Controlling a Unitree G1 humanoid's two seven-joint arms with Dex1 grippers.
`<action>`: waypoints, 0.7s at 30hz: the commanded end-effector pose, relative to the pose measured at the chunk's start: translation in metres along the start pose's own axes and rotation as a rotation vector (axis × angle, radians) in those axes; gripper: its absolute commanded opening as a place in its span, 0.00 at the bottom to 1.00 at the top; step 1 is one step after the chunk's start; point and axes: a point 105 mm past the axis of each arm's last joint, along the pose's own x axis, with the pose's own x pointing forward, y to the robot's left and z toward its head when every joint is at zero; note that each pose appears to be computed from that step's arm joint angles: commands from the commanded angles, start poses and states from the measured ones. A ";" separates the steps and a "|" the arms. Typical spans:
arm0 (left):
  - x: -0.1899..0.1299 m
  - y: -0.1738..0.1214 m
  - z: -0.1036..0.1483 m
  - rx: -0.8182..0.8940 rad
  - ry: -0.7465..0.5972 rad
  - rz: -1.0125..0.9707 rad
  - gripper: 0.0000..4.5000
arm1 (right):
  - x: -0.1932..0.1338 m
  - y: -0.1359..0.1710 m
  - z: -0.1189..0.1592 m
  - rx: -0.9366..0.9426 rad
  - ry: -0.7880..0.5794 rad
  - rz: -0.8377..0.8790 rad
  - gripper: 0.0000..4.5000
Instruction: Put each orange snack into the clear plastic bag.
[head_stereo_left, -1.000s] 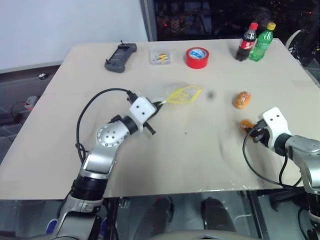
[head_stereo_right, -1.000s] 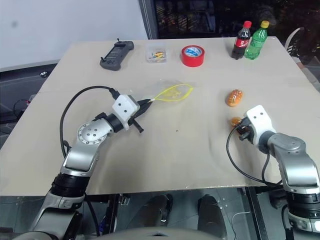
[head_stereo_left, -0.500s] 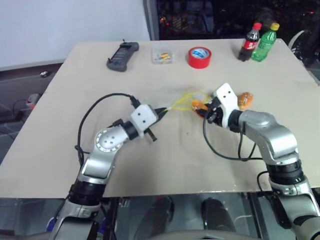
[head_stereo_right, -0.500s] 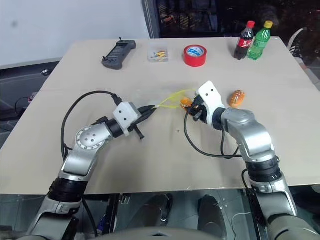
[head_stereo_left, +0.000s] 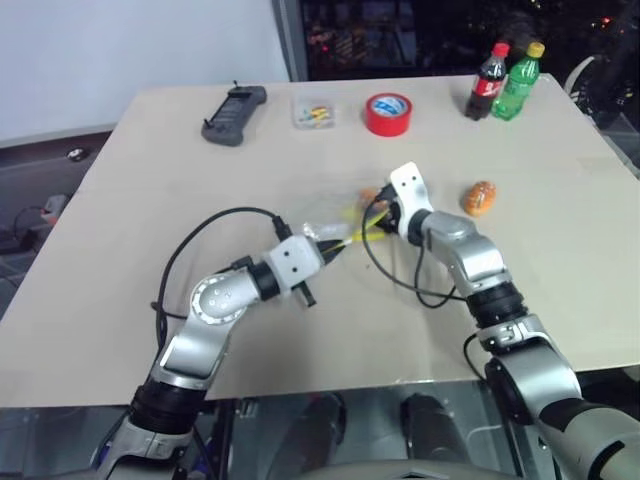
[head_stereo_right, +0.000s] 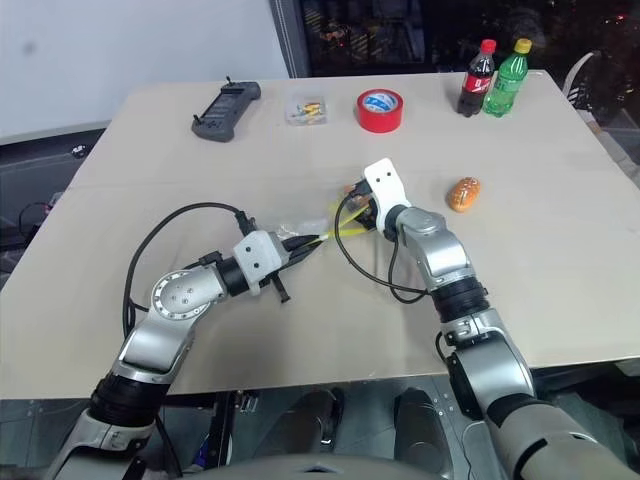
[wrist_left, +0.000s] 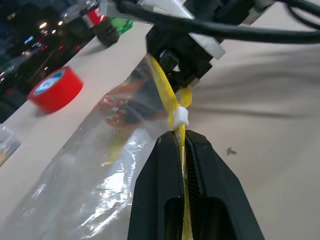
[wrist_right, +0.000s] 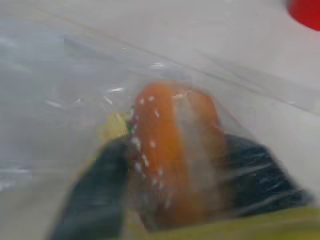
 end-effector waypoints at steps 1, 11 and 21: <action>-0.004 0.021 0.001 -0.016 0.023 0.120 0.00 | -0.018 0.008 0.037 -0.042 -0.133 0.064 0.98; -0.003 0.050 -0.008 -0.054 0.101 0.288 0.00 | -0.095 -0.025 0.046 0.074 -0.159 -0.079 0.98; 0.005 0.049 -0.006 -0.051 0.106 0.282 0.00 | -0.089 -0.118 -0.016 0.128 -0.016 -0.795 0.98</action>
